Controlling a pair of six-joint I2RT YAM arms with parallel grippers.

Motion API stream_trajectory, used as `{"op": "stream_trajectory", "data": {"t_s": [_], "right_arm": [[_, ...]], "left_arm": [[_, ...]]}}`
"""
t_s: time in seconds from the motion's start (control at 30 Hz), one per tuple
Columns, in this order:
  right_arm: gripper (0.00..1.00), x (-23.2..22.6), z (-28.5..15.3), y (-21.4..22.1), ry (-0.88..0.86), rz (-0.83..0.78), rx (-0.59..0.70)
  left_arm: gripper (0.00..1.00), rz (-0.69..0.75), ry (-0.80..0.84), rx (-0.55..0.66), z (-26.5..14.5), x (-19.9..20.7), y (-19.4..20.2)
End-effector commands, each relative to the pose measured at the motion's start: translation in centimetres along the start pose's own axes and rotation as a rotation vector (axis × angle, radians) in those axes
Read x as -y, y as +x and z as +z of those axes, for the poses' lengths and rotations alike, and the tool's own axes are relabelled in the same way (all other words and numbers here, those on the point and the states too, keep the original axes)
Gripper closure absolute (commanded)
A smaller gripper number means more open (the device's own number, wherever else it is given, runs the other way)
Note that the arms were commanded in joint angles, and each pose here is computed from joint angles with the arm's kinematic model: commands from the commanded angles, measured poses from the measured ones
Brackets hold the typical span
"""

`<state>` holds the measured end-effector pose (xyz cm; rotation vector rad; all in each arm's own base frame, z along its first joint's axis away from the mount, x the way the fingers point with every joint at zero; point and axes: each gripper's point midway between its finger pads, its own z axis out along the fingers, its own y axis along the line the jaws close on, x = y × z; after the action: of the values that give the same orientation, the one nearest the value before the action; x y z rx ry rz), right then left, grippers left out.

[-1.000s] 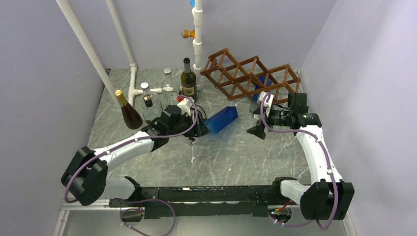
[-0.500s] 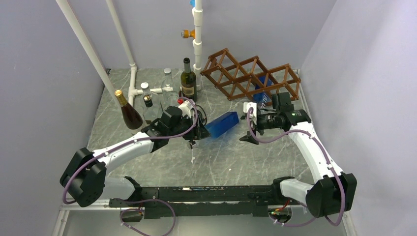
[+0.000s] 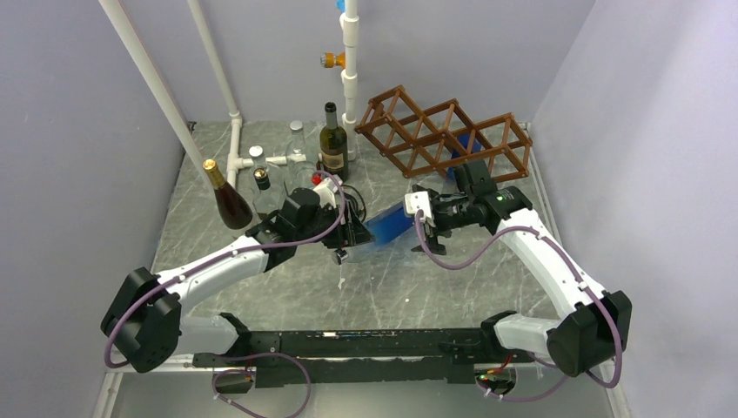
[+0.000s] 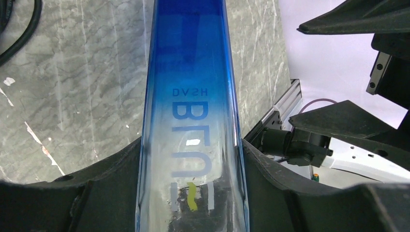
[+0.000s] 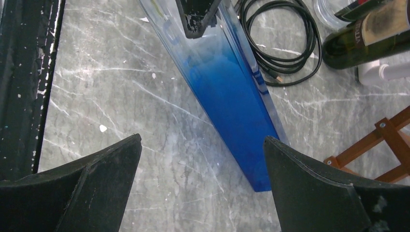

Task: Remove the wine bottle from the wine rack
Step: Pick up the wine bottle from the wine rack.

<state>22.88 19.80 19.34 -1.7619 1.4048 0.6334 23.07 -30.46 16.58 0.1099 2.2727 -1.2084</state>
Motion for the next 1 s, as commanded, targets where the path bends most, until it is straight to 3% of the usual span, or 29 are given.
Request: {"op": "stream_trajectory", "data": {"t_s": [0.0, 0.2, 0.97], "right_arm": [[0.00, 0.9, 0.2, -2.0, 0.002, -0.086, 0.019], [0.00, 0.2, 1.4, -3.4, -0.038, -0.093, 0.045], [0.00, -0.1, 5.1, -0.8, -0.043, -0.159, -0.098]], "left_arm": [[1.00, 0.075, 0.280, 0.168, -2.8, 8.0, -4.6], [1.00, 0.044, 0.277, 0.145, -2.8, 8.4, -4.3], [1.00, -0.029, 0.310, 0.036, -2.2, 9.3, -2.8]]}}
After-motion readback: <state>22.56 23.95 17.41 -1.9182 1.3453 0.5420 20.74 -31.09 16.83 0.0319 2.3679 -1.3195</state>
